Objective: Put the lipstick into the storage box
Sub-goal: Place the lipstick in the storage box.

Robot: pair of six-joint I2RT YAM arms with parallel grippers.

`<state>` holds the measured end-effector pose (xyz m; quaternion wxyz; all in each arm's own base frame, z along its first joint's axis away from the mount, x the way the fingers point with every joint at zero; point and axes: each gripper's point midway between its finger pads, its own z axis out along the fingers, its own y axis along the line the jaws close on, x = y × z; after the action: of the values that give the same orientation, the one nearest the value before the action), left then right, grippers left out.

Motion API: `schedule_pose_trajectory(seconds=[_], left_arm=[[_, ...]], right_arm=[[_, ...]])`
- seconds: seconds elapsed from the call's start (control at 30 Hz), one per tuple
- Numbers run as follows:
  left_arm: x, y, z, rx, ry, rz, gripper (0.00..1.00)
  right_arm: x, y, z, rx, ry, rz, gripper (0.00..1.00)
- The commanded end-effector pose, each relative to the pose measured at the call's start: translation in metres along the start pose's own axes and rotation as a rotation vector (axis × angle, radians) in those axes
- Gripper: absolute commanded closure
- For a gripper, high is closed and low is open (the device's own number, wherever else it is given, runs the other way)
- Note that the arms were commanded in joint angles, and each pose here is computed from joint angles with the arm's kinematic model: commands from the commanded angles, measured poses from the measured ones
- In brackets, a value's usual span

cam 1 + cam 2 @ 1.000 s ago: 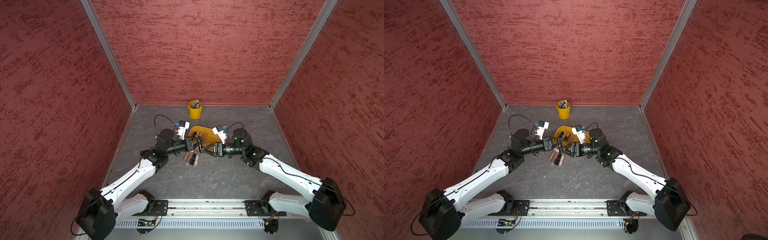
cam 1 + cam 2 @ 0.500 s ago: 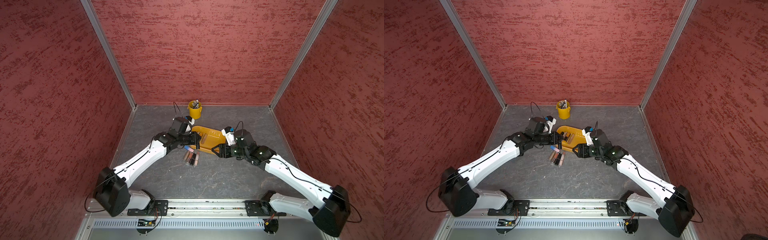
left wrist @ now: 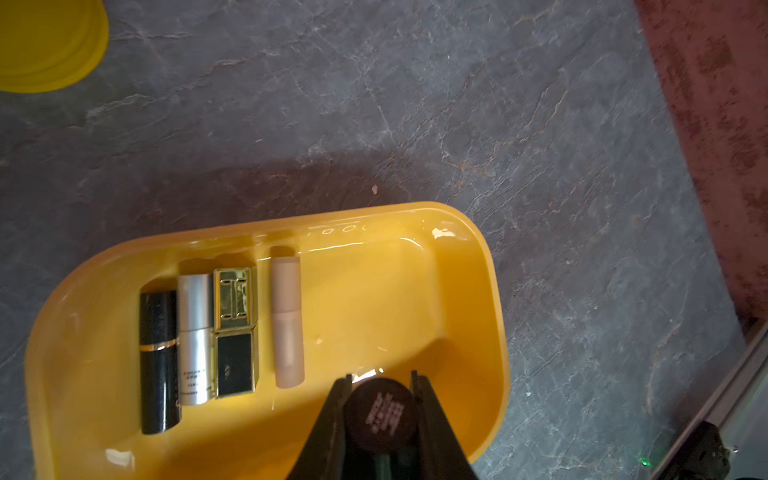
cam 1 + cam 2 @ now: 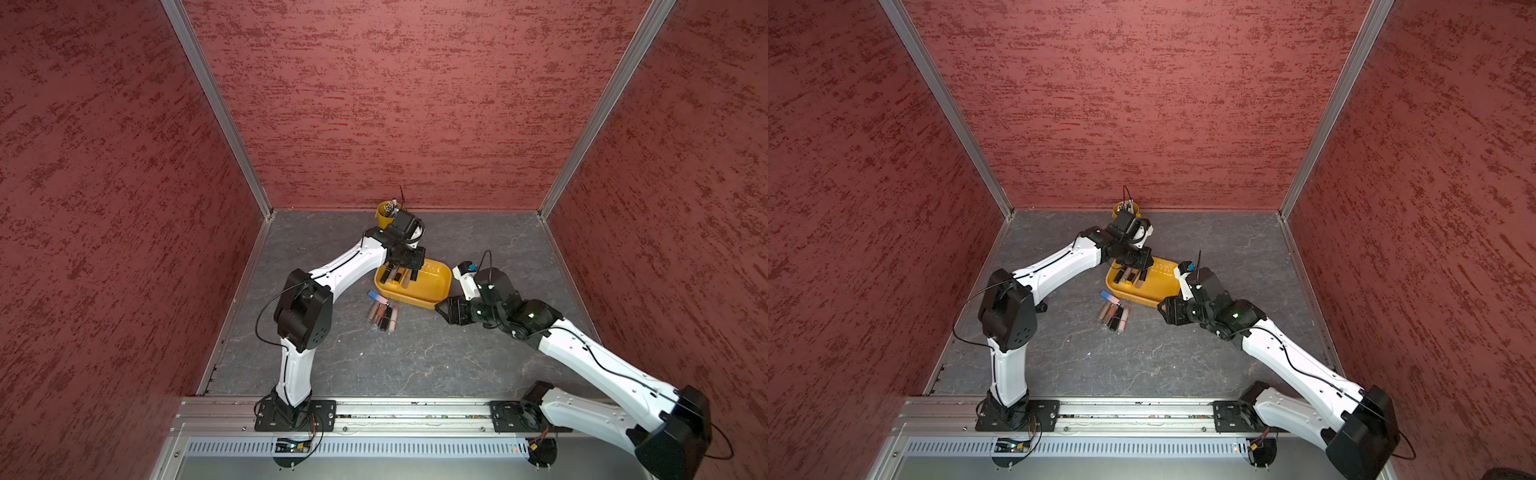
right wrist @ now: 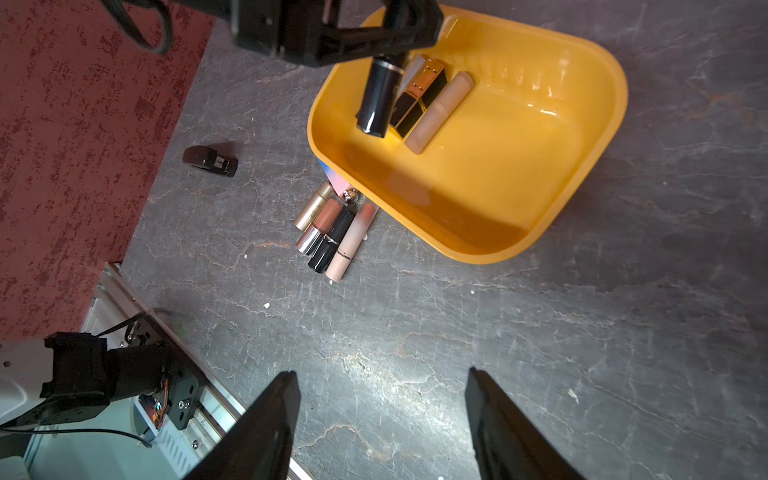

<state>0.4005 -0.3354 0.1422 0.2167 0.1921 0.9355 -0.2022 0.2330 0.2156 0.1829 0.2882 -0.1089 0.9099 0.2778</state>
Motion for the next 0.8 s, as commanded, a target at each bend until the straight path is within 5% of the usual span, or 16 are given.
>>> schedule_pose_trajectory(seconds=[0.0, 0.23, 0.77], left_arm=[[-0.001, 0.001, 0.007, -0.043, 0.035, 0.073, 0.92], [0.002, 0.011, 0.039, -0.092, 0.078, 0.091, 0.92], [0.009, 0.028, 0.076, -0.136, 0.12, 0.104, 0.92]], right_arm=[[0.001, -0.011, -0.002, 0.045, -0.008, -0.017, 0.32], [0.001, -0.012, 0.002, 0.041, -0.018, -0.019, 0.32], [-0.01, -0.01, -0.008, -0.035, -0.264, -0.189, 0.3]])
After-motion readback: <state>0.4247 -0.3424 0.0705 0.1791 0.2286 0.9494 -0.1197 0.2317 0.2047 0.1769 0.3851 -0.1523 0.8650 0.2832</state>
